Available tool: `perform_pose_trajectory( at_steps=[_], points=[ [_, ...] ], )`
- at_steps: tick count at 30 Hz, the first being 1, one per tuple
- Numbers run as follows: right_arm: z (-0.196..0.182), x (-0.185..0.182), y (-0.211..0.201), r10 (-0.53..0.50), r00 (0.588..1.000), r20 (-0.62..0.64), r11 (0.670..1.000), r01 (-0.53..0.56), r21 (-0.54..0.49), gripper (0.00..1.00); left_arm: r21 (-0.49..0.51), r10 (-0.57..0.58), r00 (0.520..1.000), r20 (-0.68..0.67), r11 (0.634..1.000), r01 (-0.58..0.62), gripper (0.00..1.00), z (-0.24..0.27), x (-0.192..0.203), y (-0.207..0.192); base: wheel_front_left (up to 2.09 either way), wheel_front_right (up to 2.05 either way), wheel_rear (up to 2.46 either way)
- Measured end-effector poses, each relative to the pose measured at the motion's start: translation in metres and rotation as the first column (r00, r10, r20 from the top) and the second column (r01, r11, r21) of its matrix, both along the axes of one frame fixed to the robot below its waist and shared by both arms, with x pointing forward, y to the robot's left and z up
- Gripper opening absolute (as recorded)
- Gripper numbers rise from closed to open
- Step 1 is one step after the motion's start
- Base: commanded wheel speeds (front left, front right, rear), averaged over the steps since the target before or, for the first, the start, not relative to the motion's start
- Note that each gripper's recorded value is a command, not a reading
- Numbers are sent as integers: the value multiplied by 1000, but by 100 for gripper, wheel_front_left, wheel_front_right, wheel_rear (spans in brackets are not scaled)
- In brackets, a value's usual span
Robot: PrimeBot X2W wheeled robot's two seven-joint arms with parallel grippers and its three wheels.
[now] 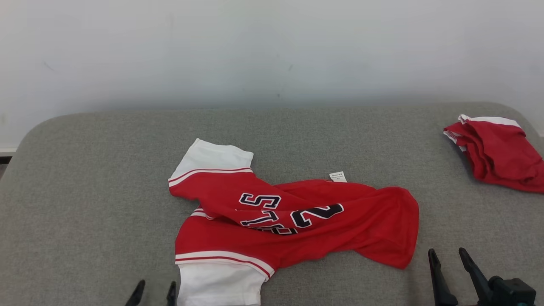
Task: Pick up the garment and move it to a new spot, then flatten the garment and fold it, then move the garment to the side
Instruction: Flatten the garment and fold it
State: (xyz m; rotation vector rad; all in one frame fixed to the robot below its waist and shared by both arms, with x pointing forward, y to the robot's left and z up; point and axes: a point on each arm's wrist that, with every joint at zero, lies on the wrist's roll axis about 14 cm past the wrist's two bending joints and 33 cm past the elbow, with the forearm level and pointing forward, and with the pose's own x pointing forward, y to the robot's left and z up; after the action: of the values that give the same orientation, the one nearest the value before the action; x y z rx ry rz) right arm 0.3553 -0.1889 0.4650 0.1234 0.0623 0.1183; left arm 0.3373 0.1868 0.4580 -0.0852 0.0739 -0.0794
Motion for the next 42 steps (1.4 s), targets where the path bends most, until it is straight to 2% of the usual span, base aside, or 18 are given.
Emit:
perform_pose_trajectory(
  at_steps=[4, 8, 21, 22, 23, 24, 29, 33, 38, 42],
  points=[
    [-31, 2, -13, -25, 994, -107, 1000, 24, -8, 100, -13, -54, 996, -76, 998, 54, 100, -23, 1, -16, 0, 0, 0],
    [-44, 15, -16, -31, 987, -157, 999, 32, 3, 100, -31, -77, 989, -125, 997, 74, 100, -36, 8, -23, 0, 0, 0],
    [-84, 39, 26, 89, 952, -294, 996, -79, 47, 100, -52, -124, 963, -238, 992, 115, 100, -70, 24, -36, 0, 0, 0],
    [-85, 39, 29, 93, 951, -296, 995, -80, 58, 58, -58, -126, 961, -244, 992, 116, 100, -71, 24, -37, 0, 0, 0],
    [-84, 41, 31, 98, 951, -294, 994, -82, 66, 12, -65, -130, 960, -249, 991, 118, 88, -73, 24, -39, 0, 0, 0],
    [-82, 42, 33, 105, 952, -289, 994, -89, 69, 0, -75, -137, 958, -252, 990, 121, 0, -73, 24, -42, 0, 0, 0],
    [-67, 41, 41, 138, 962, -236, 989, -122, 82, 0, -149, -157, 963, -217, 981, 126, 0, -62, 26, -56, 0, 0, 0],
    [-51, 29, 46, 169, 969, -181, 984, -155, 87, 0, -229, -149, 982, -117, 966, 119, 0, -31, 28, -61, 0, 0, 0],
    [-18, 27, 48, 208, 975, -79, 977, -203, 65, 0, -230, -142, 989, 42, 962, 148, 0, 18, 38, -54, 0, 0, 0],
    [18, 45, 53, 238, 971, 28, 970, -239, 48, 0, -216, -145, 970, 197, 958, 188, 0, 71, 65, -47, 0, 0, 0]
  ],
)
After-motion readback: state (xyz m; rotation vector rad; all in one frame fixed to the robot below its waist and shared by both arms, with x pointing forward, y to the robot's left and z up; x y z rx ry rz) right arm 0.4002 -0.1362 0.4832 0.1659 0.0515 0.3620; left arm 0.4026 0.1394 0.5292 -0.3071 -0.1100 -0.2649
